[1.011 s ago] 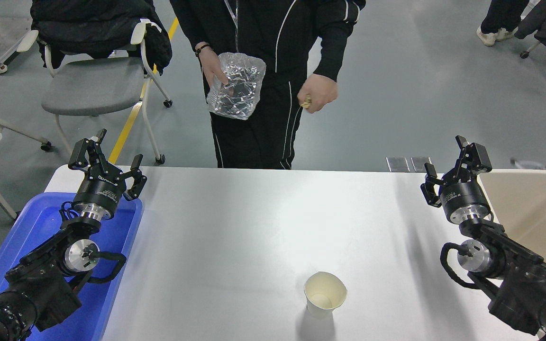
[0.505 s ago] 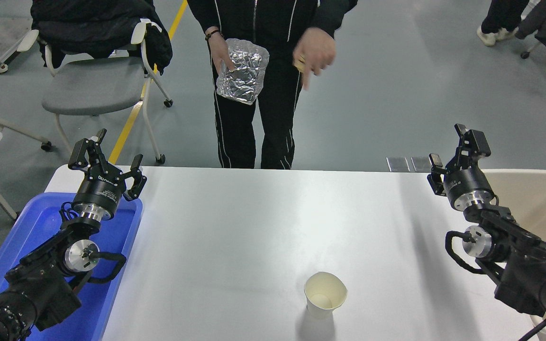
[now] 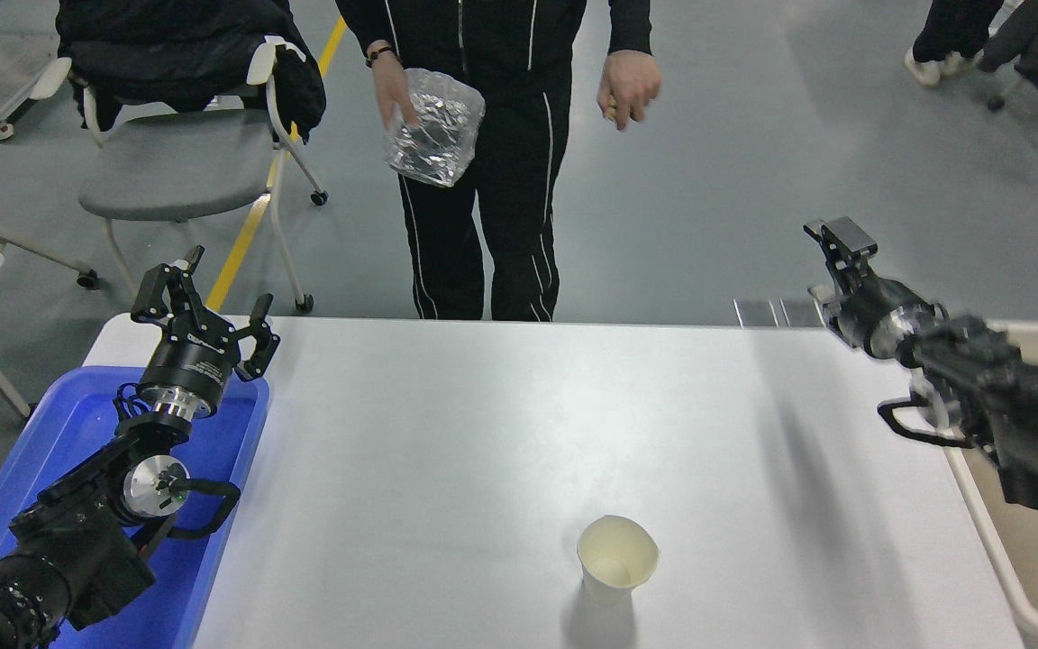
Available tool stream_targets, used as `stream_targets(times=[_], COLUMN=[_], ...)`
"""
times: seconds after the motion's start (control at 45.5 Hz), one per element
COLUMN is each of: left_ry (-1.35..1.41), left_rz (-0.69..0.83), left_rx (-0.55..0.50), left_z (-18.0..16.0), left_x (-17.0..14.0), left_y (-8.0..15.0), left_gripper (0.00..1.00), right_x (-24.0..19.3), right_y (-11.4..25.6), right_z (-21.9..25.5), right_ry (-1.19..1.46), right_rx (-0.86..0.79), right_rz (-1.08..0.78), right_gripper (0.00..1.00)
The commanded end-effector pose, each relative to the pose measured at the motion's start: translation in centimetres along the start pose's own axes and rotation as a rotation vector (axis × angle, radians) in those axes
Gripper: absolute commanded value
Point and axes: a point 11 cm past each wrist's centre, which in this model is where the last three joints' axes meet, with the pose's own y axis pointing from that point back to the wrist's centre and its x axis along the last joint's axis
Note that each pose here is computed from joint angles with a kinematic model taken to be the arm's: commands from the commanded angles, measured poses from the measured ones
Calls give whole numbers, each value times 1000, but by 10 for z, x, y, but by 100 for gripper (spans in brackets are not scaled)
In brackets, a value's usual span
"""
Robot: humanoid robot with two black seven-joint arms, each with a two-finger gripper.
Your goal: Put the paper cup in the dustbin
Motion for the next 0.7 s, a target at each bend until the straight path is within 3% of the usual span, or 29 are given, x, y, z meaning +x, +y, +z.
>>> stream_targets(times=[0.0,0.176,0.352,0.571,0.681], left_ry=[0,0,0,0,0], left_rz=[0,0,0,0,0], left_rx=[0,0,0,0,0], left_z=[0,0,0,0,0], left_x=[0,0,0,0,0], left_y=[0,0,0,0,0], left_gripper=[100,100,100,100,100], right_x=[-6,-50,-113,-213,-221], right_y=[5,13,19,36,42], right_z=[-54,-98,-112,-114,-93], right_ry=[294,702,1094,1228,1226], right_rx=[-34,26,72,151,123], right_rz=[-235,-522,-786,-1032,-1079], right_gripper=[99,99,99,99,99])
